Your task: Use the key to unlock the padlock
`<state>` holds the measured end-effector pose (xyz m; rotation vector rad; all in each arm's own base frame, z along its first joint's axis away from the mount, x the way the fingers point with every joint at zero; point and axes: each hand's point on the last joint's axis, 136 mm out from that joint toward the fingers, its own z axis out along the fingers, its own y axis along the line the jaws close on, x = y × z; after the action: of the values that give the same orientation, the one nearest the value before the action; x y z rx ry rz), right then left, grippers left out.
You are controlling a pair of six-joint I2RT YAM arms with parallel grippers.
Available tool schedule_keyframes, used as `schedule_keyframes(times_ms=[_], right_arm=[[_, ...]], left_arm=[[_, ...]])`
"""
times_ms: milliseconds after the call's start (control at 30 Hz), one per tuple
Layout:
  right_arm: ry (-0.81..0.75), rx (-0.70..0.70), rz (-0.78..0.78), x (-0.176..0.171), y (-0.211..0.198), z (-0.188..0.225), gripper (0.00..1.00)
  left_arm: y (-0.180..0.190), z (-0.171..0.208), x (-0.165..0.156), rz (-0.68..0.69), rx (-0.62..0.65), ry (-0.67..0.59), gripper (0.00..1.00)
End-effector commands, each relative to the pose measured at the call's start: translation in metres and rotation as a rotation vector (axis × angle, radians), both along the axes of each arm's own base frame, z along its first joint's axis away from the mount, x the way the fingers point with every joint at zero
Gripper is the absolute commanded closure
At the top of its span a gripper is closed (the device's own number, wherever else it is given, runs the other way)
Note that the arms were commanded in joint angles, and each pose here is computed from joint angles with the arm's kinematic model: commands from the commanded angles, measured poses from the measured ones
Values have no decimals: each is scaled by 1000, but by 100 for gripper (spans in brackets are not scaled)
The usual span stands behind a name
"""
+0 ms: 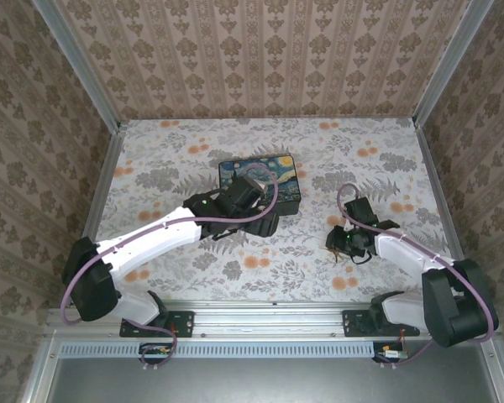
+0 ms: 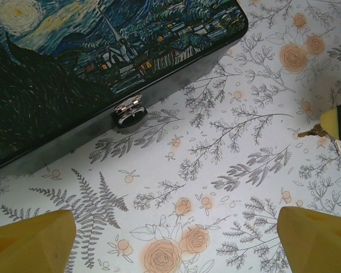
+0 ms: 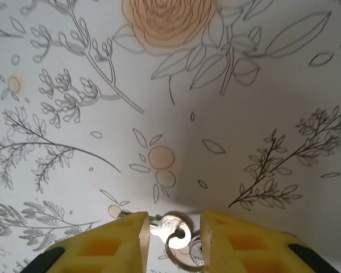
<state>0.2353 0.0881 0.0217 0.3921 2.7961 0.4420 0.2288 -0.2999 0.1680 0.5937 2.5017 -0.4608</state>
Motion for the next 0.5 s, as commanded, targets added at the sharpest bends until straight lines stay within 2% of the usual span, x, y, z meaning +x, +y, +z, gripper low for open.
schedule_keyframes(times_ms=[0, 400, 467], right_arm=[[36, -39, 15, -5, 0, 1, 69], [50, -106, 21, -6, -7, 3, 78], [48, -118, 19, -2, -9, 3, 77]], left_arm=[[8, 19, 7, 3, 5, -46, 6], [15, 31, 13, -8, -9, -71, 7], [12, 28, 12, -15, -7, -65, 7]])
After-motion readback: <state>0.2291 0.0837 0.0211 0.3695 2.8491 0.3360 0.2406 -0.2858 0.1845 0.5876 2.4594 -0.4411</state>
